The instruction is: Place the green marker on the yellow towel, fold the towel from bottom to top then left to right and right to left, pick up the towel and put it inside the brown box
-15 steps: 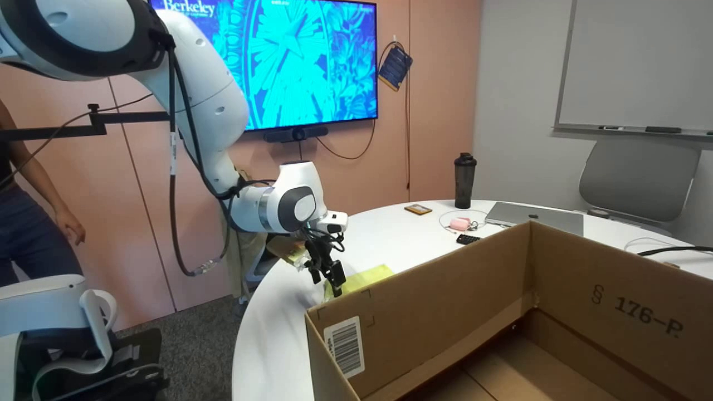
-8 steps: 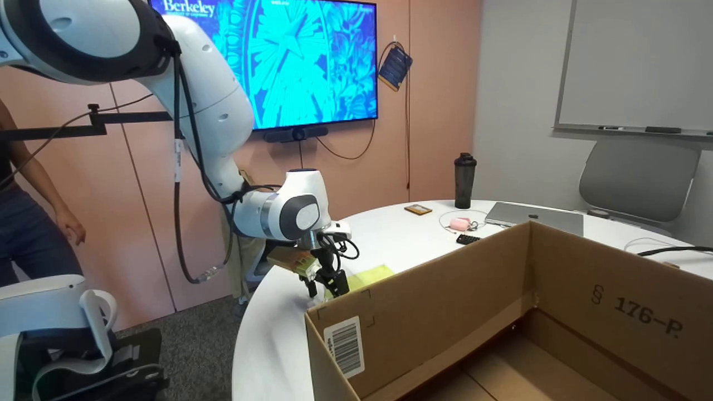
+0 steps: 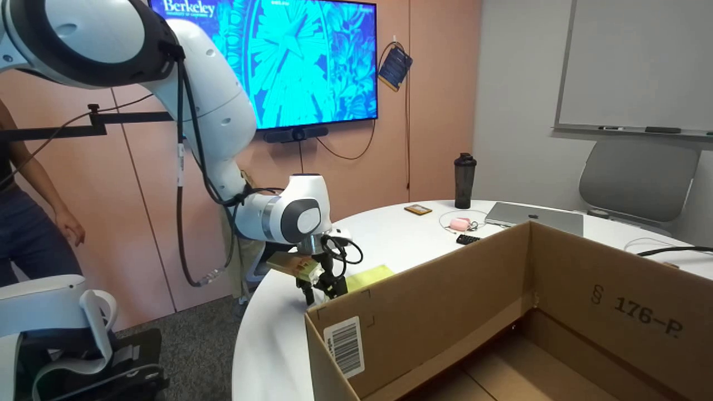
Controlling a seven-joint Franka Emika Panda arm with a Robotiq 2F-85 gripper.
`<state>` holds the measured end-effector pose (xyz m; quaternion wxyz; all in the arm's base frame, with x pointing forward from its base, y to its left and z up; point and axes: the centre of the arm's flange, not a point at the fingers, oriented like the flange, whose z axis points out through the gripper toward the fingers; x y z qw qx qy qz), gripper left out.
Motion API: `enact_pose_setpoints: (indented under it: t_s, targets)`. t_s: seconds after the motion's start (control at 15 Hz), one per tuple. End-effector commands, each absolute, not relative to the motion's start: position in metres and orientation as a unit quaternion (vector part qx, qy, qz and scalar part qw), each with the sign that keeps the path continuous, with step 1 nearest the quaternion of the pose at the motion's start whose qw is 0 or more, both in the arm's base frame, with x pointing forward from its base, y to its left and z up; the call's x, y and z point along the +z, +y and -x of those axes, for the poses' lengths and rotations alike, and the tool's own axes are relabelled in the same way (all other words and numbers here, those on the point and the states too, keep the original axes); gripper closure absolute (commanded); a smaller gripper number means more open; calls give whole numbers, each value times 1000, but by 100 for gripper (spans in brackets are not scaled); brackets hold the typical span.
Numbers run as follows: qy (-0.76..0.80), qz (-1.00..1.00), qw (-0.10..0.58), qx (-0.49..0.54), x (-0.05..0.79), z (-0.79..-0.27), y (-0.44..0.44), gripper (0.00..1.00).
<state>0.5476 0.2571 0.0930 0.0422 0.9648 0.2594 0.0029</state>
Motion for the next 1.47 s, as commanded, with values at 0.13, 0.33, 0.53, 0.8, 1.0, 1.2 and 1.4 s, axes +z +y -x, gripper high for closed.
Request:
enact_pose_setpoints:
  t_s: [0.13, 0.33, 0.53, 0.8, 1.0, 1.2, 1.4]
  targets:
    - [288, -957, 28, 2, 91, -564, 261, 0]
    - [292, -956, 20, -2, 87, -569, 261, 0]
    - [292, -956, 10, -13, 82, -571, 258, 0]
    - [283, -959, -3, -24, 80, -576, 252, 0]
    - [269, -962, -13, -30, 82, -579, 249, 25]
    - [257, -966, -16, -33, 87, -583, 249, 48]
    - [252, -967, -14, -35, 94, -585, 252, 70]
